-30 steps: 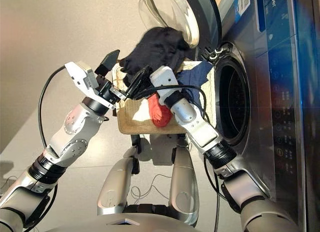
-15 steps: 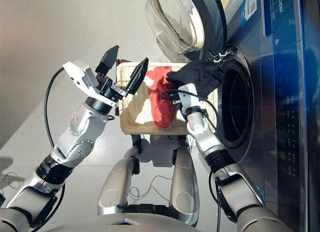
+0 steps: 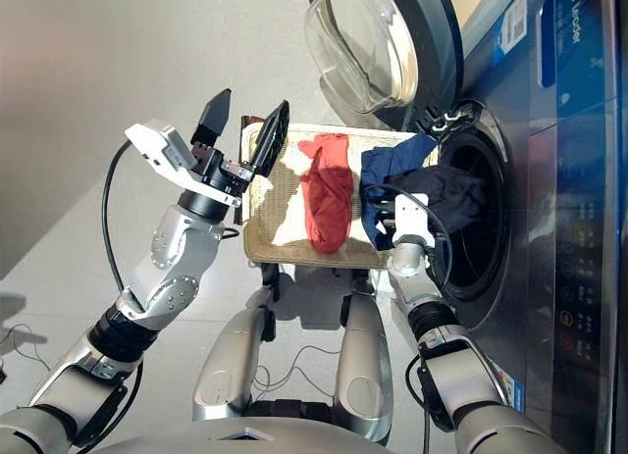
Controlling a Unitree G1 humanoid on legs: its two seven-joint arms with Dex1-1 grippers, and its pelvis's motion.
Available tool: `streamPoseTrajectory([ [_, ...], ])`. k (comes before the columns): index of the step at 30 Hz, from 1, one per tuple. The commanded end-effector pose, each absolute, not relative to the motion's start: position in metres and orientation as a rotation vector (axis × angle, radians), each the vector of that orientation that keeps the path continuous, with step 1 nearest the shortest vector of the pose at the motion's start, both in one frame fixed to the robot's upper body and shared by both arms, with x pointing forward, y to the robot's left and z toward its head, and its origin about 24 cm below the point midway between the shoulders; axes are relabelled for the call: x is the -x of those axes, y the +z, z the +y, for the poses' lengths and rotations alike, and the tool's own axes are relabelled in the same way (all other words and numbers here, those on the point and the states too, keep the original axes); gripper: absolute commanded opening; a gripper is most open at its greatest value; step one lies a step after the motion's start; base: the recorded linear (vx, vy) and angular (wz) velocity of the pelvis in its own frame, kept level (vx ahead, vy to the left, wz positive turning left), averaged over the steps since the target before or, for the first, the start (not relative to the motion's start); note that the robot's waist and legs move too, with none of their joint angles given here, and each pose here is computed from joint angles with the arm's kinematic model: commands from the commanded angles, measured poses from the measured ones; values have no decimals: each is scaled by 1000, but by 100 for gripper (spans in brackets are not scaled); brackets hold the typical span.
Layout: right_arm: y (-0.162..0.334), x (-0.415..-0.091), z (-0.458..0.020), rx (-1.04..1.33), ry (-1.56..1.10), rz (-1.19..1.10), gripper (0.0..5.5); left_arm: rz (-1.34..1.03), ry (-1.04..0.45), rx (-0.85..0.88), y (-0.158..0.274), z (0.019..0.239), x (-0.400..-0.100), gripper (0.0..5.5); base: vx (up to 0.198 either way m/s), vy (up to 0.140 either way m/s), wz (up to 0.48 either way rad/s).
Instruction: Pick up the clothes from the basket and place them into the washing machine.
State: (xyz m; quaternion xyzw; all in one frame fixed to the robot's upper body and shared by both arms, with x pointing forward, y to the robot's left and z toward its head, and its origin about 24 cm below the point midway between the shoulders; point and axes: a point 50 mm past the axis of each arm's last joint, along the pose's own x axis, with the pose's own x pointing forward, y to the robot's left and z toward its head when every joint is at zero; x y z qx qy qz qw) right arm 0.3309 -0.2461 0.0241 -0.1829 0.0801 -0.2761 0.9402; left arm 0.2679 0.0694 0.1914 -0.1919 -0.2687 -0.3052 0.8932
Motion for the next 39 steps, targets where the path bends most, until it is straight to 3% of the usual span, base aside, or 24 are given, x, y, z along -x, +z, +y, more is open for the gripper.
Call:
streamPoseTrajectory([
  [1,56,-342,-265,318,-697,53,0,-680,-662,435,209,67,-256,550,-29,-53,212],
  [7,87,-343,-308,330,-889,27,0,-635,-696,439,203,52,-254,550,-37,-26,205],
  [19,154,-324,-380,263,-1168,-106,0,-633,-638,402,200,58,-256,550,-41,-1,30],
  [26,174,-303,-413,91,-1321,-132,0,-655,-585,396,205,67,-257,550,0,0,0],
  [30,180,-285,-434,-232,-1458,-173,0,-652,-553,415,208,72,-259,550,0,0,0],
  [35,183,-279,-441,-343,-1475,-208,0,-663,-527,429,211,78,-259,550,0,0,0],
  [39,185,-279,-441,-290,-1461,-217,0,-674,-520,430,212,80,-259,550,0,0,0],
])
